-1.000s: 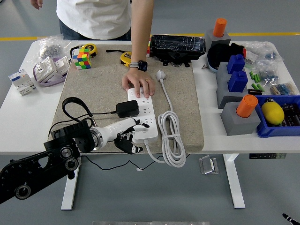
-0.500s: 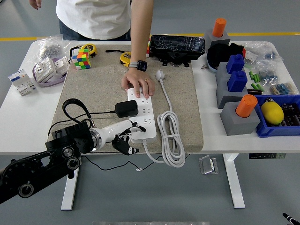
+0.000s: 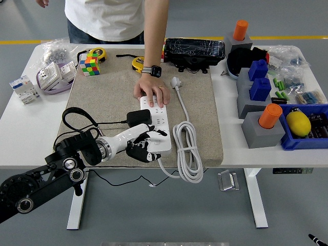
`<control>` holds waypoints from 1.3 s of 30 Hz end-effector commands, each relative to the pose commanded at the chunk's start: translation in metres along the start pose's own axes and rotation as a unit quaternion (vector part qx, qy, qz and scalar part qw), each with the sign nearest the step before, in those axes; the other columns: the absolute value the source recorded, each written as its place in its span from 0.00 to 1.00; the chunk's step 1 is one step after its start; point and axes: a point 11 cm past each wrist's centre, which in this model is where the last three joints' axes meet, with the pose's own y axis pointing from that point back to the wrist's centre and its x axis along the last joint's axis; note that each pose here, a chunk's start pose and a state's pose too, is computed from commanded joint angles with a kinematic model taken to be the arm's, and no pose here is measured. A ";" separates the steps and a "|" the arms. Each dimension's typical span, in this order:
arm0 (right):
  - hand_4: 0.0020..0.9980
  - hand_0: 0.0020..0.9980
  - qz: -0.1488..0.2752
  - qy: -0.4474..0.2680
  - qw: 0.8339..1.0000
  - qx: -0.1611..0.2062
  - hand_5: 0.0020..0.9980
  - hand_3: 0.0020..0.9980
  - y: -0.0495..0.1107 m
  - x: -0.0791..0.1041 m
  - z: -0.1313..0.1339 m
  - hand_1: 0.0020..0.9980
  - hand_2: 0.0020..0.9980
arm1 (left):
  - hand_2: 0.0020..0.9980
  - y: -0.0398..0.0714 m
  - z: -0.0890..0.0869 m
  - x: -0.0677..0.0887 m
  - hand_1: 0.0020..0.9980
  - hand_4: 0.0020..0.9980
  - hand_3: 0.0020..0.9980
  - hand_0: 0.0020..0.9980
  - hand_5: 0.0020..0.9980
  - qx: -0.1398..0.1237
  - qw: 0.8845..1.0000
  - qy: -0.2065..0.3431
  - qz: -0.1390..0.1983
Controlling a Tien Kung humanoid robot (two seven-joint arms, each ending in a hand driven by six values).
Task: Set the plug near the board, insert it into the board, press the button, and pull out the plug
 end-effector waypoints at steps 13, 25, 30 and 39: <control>0.98 0.62 0.000 -0.002 1.000 -0.002 0.59 0.57 0.000 -0.001 0.003 0.67 0.64 | 0.39 0.000 -0.012 0.017 0.26 0.77 0.51 0.24 0.23 -0.050 0.989 0.102 0.098; 0.98 0.62 0.000 -0.002 1.000 -0.001 0.59 0.57 0.000 0.000 0.001 0.67 0.64 | 0.23 0.001 -0.013 0.011 0.14 0.78 0.58 0.18 0.23 -0.017 0.997 0.049 0.060; 0.98 0.62 0.001 -0.002 1.000 -0.001 0.59 0.57 0.000 0.000 0.001 0.67 0.64 | 0.16 0.003 -0.012 0.004 0.07 0.61 0.72 0.10 0.03 0.020 1.000 -0.008 0.022; 0.98 0.62 0.000 -0.001 1.000 -0.003 0.58 0.57 0.000 0.000 0.003 0.67 0.64 | 0.15 0.006 -0.018 -0.005 0.07 0.66 0.87 0.08 0.00 0.075 0.996 -0.051 -0.017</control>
